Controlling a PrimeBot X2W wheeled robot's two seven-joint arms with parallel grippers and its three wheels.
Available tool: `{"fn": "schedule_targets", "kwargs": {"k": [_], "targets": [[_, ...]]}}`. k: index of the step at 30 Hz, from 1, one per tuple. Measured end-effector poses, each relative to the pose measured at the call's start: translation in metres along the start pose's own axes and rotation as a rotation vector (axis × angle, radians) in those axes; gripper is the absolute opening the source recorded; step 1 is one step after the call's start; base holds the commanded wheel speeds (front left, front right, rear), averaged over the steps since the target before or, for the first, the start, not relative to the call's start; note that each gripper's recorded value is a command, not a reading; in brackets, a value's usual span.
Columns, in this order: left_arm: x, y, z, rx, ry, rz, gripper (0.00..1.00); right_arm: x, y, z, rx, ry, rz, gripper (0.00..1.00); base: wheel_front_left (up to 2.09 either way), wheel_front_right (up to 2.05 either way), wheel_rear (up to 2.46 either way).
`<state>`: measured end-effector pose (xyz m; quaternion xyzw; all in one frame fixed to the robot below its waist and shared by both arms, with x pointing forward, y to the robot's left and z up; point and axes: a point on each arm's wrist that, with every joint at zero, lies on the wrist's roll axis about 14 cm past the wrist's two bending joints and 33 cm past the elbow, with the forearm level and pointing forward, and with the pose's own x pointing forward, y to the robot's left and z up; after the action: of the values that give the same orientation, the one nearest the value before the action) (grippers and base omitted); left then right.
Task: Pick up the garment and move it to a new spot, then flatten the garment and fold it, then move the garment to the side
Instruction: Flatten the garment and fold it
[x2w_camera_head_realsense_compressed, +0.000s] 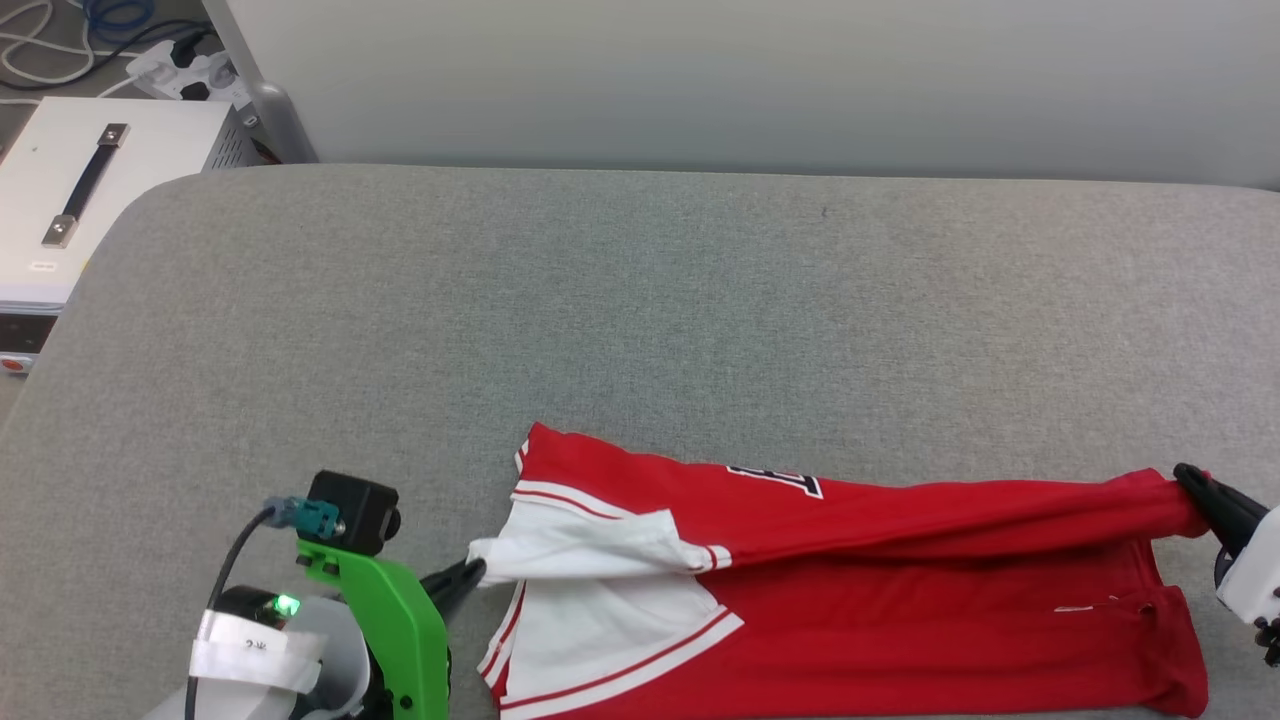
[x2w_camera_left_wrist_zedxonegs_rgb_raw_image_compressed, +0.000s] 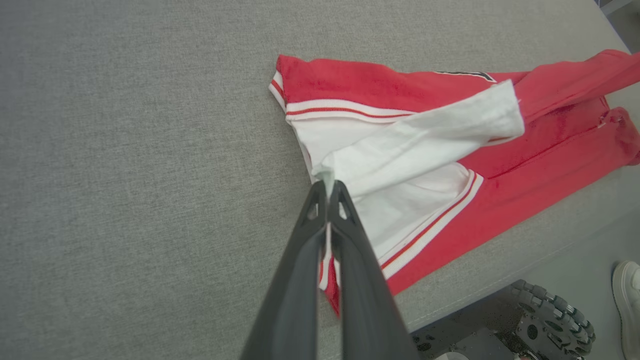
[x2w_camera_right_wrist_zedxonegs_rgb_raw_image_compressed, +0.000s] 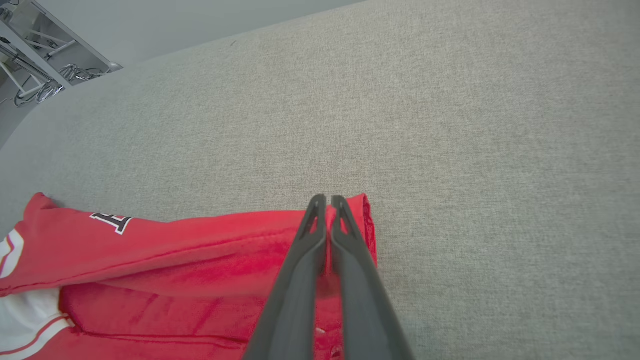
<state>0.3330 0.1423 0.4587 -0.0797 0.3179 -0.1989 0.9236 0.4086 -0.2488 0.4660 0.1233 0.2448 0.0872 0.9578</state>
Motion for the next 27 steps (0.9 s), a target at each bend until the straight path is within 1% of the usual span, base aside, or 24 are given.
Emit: {"fn": "schedule_targets", "kwargs": {"k": [7, 12, 17, 21, 22, 23, 24, 25, 27], "targets": [[0.002, -0.002, -0.037, -0.02, 0.097, -0.014, 0.0, -0.006, 0.003, -0.022, -0.003, 0.057, 0.019, 0.0, 0.0, 0.0, 0.0], [0.01, -0.006, -0.054, -0.038, 0.149, -0.03, 0.0, -0.009, 0.003, -0.042, -0.068, 0.125, 0.032, 0.0, 0.0, 0.0, 0.0], [0.017, -0.011, -0.07, -0.049, 0.199, -0.054, 0.0, -0.012, 0.001, -0.059, -0.094, 0.166, 0.037, 0.0, 0.0, 0.0, 0.0], [0.02, -0.009, -0.081, -0.034, 0.234, -0.054, 0.0, -0.013, -0.002, -0.073, -0.1, 0.198, 0.032, 0.0, 0.0, 0.0, 0.0], [0.021, -0.01, -0.083, -0.034, 0.241, -0.059, 0.0, -0.014, -0.004, -0.076, -0.1, 0.21, 0.025, 0.14, 0.0, 0.0, 0.0], [0.021, -0.011, -0.085, -0.032, 0.251, -0.066, 0.0, -0.015, -0.007, -0.08, -0.102, 0.222, 0.016, 0.69, 0.0, 0.0, 0.0], [0.022, -0.012, -0.087, -0.031, 0.257, -0.07, 0.75, -0.016, -0.01, -0.083, -0.098, 0.23, 0.005, 1.0, 0.0, 0.0, 0.0], [0.022, -0.013, -0.089, -0.029, 0.261, -0.072, 1.0, -0.017, -0.012, -0.087, -0.097, 0.242, -0.003, 1.0, 0.0, 0.0, 0.0], [0.022, -0.013, -0.089, -0.024, 0.258, -0.072, 1.0, -0.019, -0.014, -0.091, -0.113, 0.254, -0.008, 1.0, 0.0, 0.0, 0.0]]}}
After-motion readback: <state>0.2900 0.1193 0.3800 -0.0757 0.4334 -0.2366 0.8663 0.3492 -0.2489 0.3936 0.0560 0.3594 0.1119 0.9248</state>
